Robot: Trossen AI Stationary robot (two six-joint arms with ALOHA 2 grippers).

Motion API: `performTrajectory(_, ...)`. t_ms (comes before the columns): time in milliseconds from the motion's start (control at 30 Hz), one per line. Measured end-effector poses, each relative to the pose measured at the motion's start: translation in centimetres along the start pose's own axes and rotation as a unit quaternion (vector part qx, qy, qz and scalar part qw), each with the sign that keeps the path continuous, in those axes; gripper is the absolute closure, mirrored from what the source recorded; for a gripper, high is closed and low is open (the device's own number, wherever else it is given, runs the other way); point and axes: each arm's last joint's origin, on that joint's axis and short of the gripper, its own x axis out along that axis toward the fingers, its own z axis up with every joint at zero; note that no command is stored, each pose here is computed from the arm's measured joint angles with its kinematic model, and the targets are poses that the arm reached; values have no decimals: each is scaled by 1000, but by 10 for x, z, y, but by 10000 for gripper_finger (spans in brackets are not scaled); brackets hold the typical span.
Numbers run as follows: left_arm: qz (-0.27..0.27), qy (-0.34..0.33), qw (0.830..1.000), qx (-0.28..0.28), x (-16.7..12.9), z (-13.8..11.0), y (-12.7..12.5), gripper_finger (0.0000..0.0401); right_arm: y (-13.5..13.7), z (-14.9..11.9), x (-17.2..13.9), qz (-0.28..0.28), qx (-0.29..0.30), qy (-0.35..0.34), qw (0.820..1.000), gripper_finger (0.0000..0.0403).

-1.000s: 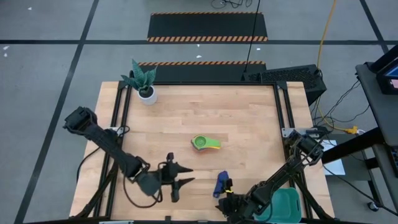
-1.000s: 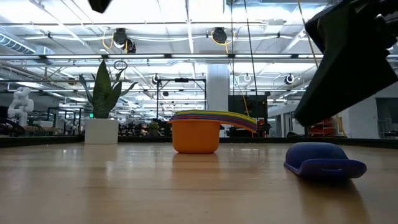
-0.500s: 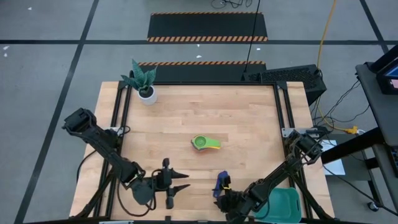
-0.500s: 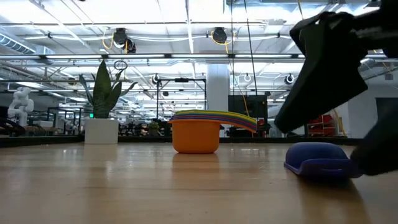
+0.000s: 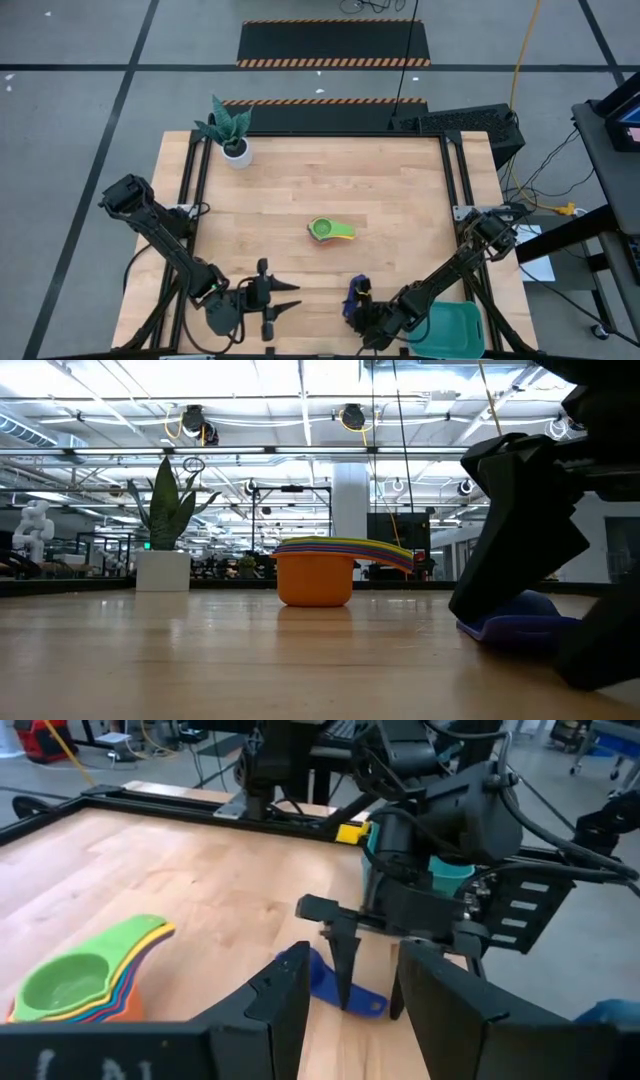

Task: Nest measuring cups in basket
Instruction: Stack the dark blue measuring cup on top of the green measuring cup

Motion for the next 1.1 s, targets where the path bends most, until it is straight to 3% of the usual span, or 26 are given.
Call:
performTrajectory(333,10,12,1000,13,2,-3,3,245,-3,-5,1,-21,-13,5,1000,251)
performTrajectory(700,21,14,998,51,7,-1,9,245,-8,-2,-6,-31,-34,2,999,387)
performTrajectory(1100,47,15,995,89,20,4,21,245,-28,23,-54,-26,-33,-20,999,402)
